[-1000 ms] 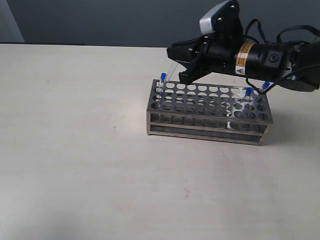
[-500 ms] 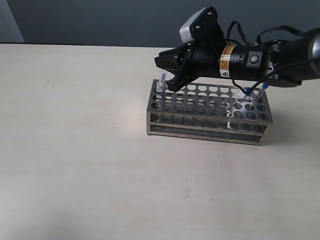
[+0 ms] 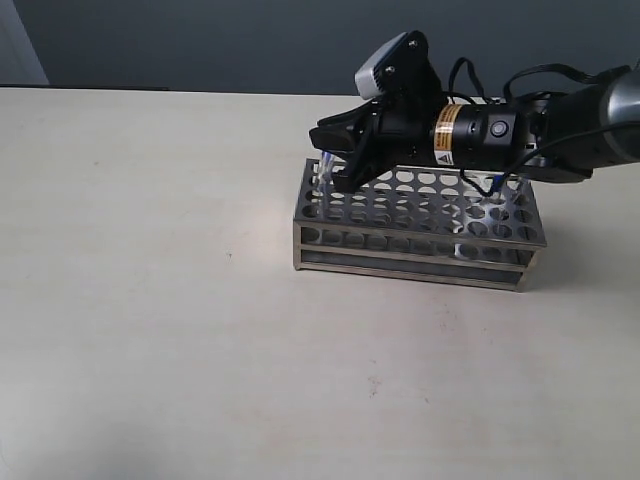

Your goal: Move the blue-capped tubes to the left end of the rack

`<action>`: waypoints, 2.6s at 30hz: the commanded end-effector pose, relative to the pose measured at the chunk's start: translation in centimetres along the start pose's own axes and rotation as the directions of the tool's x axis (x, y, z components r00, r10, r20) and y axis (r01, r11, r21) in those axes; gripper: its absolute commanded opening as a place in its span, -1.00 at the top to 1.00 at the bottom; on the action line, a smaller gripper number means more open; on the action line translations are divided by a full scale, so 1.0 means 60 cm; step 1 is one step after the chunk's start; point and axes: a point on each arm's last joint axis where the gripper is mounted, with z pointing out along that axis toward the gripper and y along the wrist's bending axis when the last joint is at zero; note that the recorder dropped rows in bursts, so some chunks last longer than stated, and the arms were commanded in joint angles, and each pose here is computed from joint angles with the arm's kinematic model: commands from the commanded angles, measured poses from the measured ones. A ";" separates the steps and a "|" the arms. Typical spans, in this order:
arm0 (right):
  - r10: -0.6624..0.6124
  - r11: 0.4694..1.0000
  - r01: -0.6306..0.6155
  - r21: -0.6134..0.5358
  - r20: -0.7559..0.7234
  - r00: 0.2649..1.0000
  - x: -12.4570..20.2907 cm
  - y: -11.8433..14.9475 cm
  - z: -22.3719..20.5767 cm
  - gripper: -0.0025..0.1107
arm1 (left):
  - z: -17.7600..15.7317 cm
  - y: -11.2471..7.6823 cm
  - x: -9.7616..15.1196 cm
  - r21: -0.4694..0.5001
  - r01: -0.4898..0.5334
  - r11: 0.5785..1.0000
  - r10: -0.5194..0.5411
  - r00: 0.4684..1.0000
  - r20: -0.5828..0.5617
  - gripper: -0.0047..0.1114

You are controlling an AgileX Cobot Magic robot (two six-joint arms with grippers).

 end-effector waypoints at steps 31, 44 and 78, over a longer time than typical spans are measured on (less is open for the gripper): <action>-0.051 0.990 0.067 0.122 -0.128 0.991 -0.046 -0.001 -0.059 0.61 | 0.000 -0.001 -0.001 0.005 -0.001 1.000 0.001 1.000 0.013 0.91; 0.104 0.891 -0.041 0.453 -0.113 0.988 -0.001 0.009 -0.203 0.50 | 0.000 -0.001 -0.001 0.005 -0.001 1.000 0.001 1.000 0.013 0.91; 0.254 0.824 -0.088 0.559 -0.225 0.941 0.099 -0.015 -0.175 -0.16 | 0.000 -0.001 -0.001 0.005 -0.001 1.000 0.001 1.000 0.013 0.91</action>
